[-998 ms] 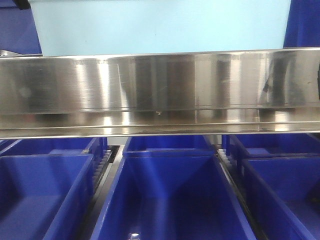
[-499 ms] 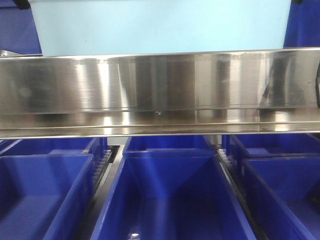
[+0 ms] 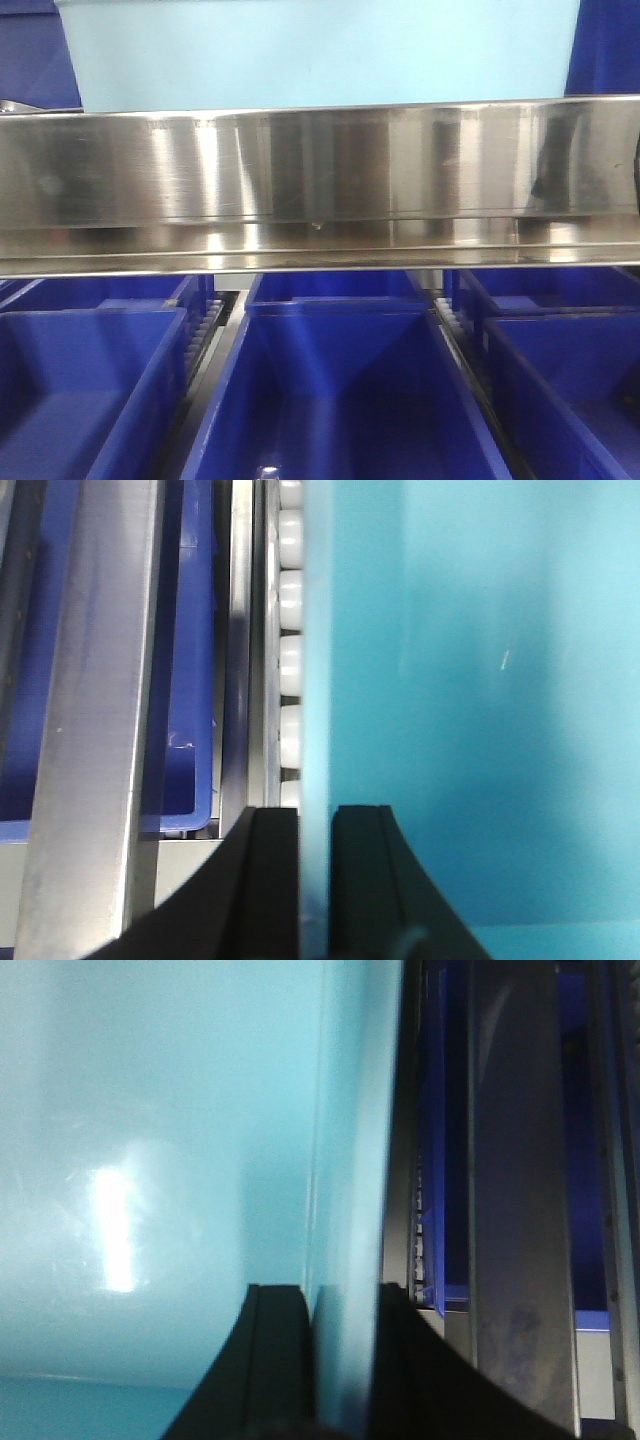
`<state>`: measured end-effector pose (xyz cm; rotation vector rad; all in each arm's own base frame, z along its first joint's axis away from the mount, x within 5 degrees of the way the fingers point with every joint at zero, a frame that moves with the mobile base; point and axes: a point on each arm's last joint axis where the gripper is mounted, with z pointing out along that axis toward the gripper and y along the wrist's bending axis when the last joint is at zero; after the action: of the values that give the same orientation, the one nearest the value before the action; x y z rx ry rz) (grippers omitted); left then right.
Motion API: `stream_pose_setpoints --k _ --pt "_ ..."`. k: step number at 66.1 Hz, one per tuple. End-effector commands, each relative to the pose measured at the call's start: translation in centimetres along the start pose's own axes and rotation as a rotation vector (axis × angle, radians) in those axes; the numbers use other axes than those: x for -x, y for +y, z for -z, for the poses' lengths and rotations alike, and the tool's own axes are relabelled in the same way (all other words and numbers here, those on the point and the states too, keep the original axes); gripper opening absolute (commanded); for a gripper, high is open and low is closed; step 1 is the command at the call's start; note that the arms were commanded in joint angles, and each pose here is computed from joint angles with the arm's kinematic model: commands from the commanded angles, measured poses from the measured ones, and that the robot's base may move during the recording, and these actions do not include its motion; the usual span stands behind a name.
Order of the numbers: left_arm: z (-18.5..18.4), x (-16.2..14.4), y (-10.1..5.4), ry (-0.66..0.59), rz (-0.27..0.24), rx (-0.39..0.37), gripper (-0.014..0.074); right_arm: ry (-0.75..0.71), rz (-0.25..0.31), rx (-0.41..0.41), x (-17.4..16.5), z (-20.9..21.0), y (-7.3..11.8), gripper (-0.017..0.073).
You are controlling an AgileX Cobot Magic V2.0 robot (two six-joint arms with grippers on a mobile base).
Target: Move two blue bins to right shelf middle
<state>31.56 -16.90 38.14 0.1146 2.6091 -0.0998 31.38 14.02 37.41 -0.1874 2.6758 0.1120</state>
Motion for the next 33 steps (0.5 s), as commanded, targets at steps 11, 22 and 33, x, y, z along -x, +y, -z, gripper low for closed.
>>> stream_pose_setpoints --k 11,22,33 --pt "0.60 0.21 0.16 -0.021 0.010 -0.007 -0.0111 -0.028 0.000 0.011 0.24 0.30 0.04 -0.0165" --pt "0.60 0.20 0.14 -0.020 0.011 -0.009 -0.0111 -0.028 0.000 0.011 0.24 0.30 0.04 -0.0165" --pt "0.68 0.20 0.16 -0.022 0.011 -0.009 -0.0111 -0.035 -0.010 0.014 0.18 0.63 0.00 -0.0167"
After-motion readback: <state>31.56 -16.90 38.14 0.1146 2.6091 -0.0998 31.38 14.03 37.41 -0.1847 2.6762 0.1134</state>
